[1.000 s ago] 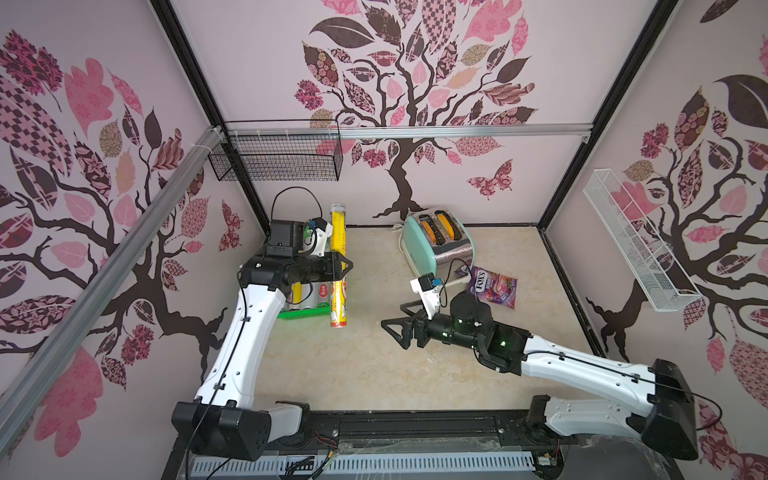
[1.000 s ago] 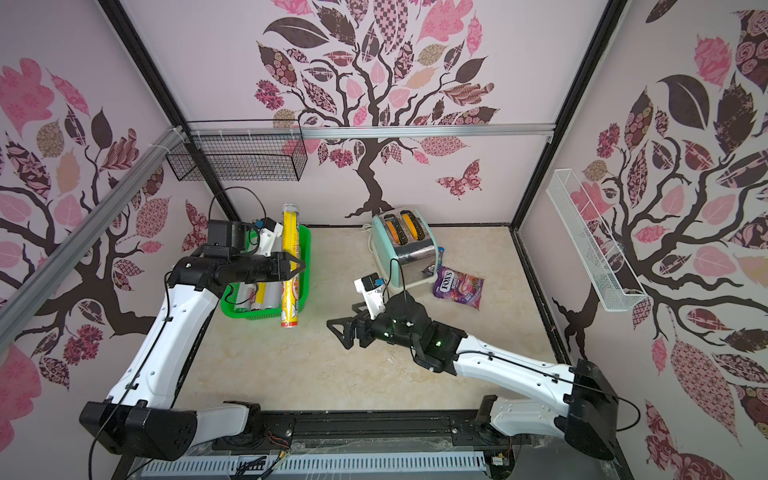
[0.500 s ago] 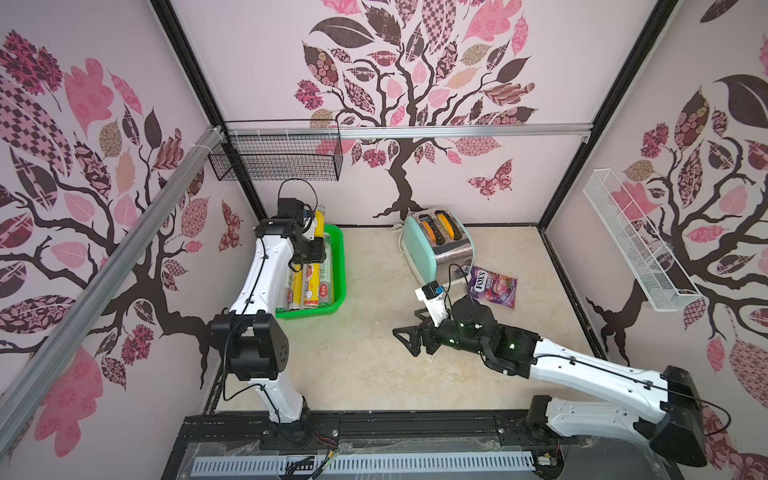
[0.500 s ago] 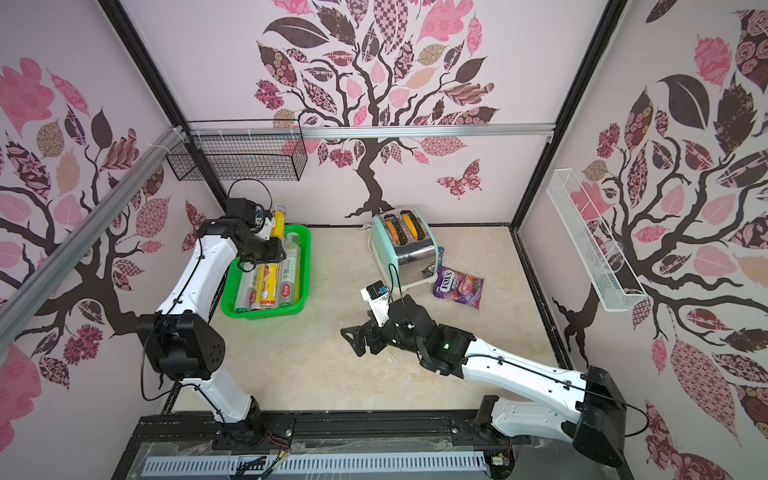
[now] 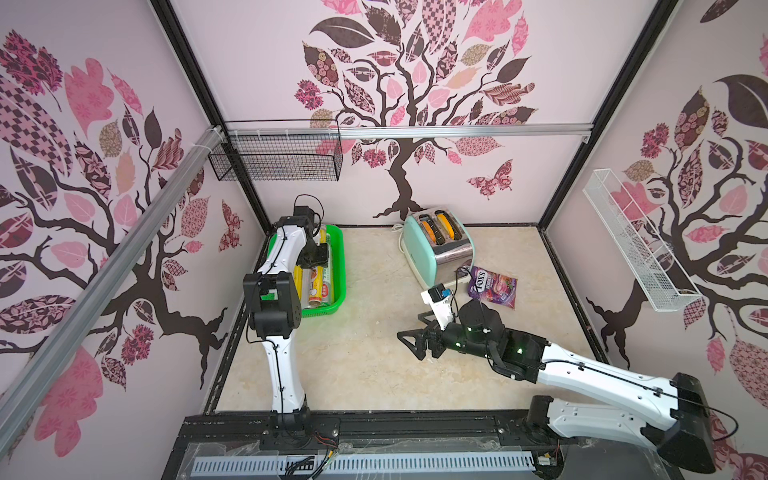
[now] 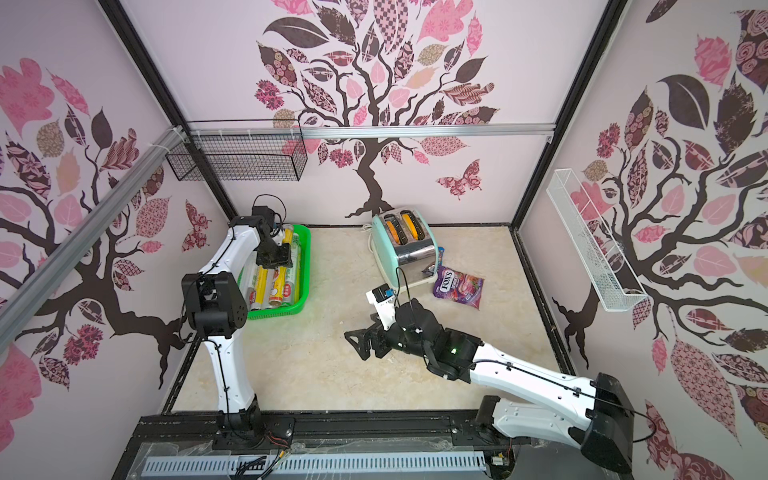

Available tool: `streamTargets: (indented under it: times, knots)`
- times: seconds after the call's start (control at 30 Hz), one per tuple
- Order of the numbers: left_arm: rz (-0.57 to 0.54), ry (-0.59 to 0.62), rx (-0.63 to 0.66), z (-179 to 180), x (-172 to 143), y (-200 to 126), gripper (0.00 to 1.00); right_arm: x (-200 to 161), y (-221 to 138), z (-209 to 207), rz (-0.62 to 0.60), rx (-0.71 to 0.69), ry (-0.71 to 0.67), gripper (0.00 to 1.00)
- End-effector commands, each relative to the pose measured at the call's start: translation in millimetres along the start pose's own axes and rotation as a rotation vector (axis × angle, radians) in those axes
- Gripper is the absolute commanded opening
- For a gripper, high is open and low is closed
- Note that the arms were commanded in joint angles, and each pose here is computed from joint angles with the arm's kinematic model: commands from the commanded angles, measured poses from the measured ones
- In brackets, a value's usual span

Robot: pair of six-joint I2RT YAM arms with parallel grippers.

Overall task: Put the plastic wrap into the basket
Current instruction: Place the plastic wrap in the basket.

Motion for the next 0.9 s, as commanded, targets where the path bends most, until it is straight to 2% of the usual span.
streamTargets:
  times: [0.0, 0.13, 0.33, 0.43, 0.63, 0.73, 0.87]
  knots:
    - [0.025, -0.060, 0.053, 11, -5, 1, 0.51, 2, -9, -1, -0.055, -0.004, 0.021, 0.99]
    - [0.015, -0.058, 0.055, 10, -16, 5, 0.54, 2, -12, -2, -0.048, -0.035, 0.015, 0.99]
    - [0.027, -0.052, 0.098, 11, -30, -7, 0.54, 6, -5, -1, -0.032, -0.063, 0.013, 0.99]
    - [-0.001, -0.081, 0.111, 11, -37, -17, 0.51, 6, 5, -7, -0.033, -0.125, 0.038, 0.99]
    - [-0.070, -0.117, 0.058, 6, -46, -30, 0.47, 7, 34, -6, 0.063, -0.183, 0.047, 0.99]
    - [-0.033, -0.106, 0.088, 9, -45, -26, 0.48, 9, 46, -4, 0.069, -0.170, 0.063, 0.99]
    - [-0.029, -0.088, 0.039, 5, -47, -30, 0.53, 16, 60, -7, 0.058, -0.255, 0.076, 0.99]
Point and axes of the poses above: each gripper's point midway between its finger pads, its own y axis out along the fingers, its own z axis along the line the jaws close on, x = y × z, the point moved 9 cm from there along -y, back along the fingers, and after that the axes turned 9 degrees about y, right-handed, at the moved point
